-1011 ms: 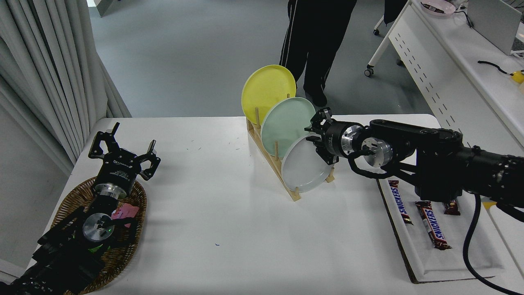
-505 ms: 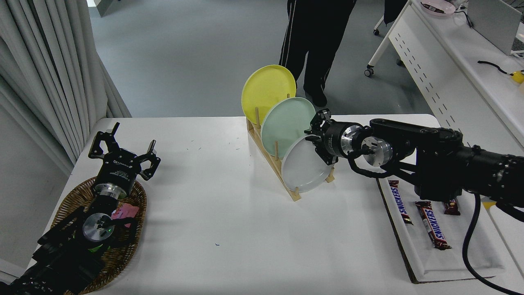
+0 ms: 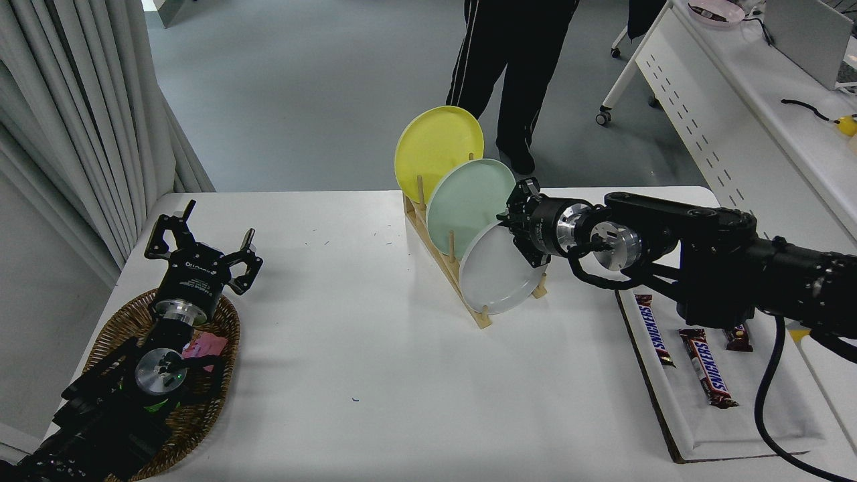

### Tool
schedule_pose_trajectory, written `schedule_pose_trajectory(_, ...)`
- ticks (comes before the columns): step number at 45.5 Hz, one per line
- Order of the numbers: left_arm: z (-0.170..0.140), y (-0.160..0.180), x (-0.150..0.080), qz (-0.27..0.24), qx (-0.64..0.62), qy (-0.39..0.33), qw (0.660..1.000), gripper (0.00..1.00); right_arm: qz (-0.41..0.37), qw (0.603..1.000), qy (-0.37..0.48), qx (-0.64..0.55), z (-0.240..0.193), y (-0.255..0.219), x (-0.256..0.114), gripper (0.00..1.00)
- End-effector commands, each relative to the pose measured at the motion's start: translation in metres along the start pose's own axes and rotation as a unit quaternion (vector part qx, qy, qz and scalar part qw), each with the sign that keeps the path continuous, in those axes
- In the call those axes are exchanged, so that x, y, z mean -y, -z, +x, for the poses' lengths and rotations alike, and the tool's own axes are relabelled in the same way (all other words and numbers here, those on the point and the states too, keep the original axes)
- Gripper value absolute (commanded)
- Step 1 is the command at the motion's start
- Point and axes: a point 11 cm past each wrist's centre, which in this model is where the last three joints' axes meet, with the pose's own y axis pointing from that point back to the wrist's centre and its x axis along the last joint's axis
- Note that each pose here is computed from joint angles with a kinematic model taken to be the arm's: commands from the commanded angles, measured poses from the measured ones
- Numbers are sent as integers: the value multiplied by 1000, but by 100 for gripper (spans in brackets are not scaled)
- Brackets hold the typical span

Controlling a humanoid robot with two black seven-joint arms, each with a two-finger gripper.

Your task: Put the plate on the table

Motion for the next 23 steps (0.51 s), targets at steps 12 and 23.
schedule_pose_trajectory(12, 0, 0, 0, 0, 0, 0, 1000, 100, 8, 1000, 4, -4, -5, 30, -9, 0)
schedule_pose_trajectory(23, 0, 0, 0, -1, 0, 0, 1000, 100, 56, 998, 9, 29, -13, 78, -30, 0)
